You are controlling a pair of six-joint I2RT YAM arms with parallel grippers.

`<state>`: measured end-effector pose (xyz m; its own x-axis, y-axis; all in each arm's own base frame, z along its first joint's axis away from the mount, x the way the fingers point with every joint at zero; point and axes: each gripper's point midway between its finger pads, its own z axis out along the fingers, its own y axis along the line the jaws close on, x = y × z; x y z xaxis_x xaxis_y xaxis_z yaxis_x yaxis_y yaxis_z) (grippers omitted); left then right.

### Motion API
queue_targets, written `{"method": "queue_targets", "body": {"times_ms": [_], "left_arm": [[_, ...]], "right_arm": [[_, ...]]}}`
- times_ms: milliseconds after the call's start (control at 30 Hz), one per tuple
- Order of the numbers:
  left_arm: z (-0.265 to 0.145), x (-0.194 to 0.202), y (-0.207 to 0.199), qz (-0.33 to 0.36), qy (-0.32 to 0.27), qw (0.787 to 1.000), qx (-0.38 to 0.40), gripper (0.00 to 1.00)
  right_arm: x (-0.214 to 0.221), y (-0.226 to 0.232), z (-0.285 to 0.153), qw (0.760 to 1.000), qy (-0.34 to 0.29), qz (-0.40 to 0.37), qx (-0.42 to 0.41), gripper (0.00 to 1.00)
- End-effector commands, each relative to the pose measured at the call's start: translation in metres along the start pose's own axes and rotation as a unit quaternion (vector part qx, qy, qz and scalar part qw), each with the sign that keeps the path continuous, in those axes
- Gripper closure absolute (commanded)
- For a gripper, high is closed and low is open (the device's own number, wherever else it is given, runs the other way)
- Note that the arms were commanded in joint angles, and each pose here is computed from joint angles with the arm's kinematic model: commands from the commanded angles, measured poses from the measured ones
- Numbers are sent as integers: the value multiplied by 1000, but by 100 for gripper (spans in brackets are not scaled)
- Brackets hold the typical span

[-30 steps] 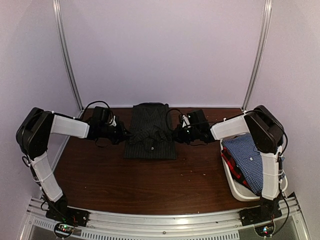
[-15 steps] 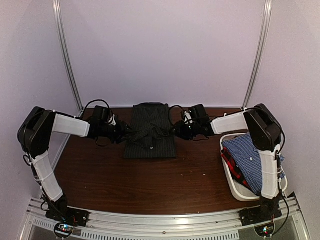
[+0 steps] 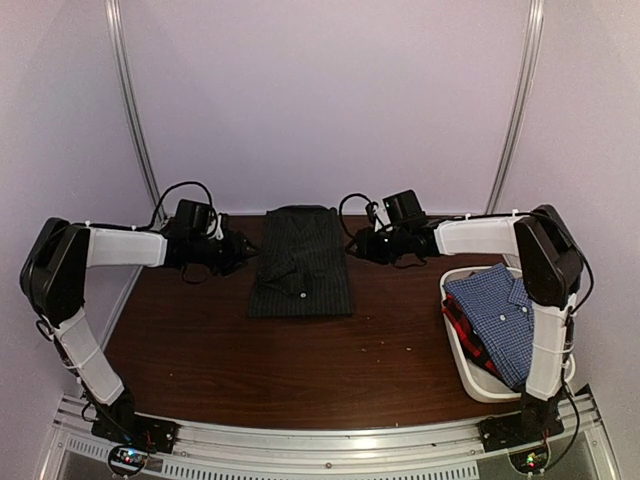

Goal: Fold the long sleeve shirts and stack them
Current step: Fold the rectangle-folded shirt at the center of the board, then smooth out the 2/3-rectangle-folded shirt at the center of the board.

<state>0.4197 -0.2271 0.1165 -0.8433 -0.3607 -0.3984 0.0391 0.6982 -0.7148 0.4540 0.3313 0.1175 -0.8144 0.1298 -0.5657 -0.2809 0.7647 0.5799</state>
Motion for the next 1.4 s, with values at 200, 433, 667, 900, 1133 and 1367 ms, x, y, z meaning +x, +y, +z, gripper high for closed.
{"method": "queue_targets", "body": {"times_ms": [200,433,667,900,1133,1367], "left_arm": [[-13,57,11,34,36,998,-35,66],[0,68,19,44,53,996,-48,81],[36,47,3,64,66,995,-29,83],[75,0,-14,65,45,997,-21,84],[105,-49,-5,29,29,999,-14,83],[99,-64,-14,41,20,999,-18,77]], "right_arm": [[48,64,24,994,55,-84,-39,74],[69,76,51,990,90,-93,-50,83],[72,78,49,991,89,-91,-48,84],[68,81,36,992,79,-92,-46,81],[69,85,33,991,79,-91,-50,81],[58,91,43,991,71,-100,-50,77]]}}
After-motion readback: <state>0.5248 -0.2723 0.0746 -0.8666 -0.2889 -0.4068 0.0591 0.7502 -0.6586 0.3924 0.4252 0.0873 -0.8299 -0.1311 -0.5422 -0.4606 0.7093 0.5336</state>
